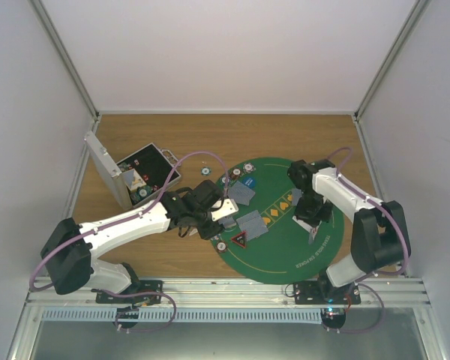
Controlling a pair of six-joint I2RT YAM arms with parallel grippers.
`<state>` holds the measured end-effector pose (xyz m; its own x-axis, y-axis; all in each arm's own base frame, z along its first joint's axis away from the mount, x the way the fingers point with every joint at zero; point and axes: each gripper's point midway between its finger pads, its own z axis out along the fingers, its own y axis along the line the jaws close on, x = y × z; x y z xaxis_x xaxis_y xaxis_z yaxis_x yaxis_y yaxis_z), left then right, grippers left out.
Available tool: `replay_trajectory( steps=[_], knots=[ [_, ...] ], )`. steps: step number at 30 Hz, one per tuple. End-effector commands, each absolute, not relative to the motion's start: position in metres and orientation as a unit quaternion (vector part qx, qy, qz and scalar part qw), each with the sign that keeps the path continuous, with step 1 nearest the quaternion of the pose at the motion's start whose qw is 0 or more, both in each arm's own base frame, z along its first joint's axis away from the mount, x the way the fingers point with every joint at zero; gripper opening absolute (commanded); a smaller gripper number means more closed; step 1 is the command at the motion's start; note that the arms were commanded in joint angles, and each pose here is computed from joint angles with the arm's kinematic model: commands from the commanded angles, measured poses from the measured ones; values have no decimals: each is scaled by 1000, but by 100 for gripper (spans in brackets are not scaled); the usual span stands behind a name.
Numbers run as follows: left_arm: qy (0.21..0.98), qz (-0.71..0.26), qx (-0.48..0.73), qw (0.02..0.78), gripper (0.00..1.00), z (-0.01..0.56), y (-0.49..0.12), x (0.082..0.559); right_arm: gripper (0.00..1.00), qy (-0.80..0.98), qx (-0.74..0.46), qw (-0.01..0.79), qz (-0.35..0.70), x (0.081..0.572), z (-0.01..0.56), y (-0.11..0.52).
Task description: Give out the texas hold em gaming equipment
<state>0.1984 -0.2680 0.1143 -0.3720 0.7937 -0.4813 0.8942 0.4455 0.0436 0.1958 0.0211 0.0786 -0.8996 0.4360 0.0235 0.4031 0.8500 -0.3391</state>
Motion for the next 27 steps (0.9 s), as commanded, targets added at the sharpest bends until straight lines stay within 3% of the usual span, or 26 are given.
replay_trajectory(
  steps=[1,11,27],
  knots=[
    [810,-122,516,251,58,124,-274,201,1,-973,-194,81,93,195,79,54],
    [809,-123,516,254,58,125,-274,201,1,-967,-198,111,118,183,66,50],
    [809,-121,514,257,58,126,-272,201,0,-973,-192,60,110,253,61,80]
  ],
)
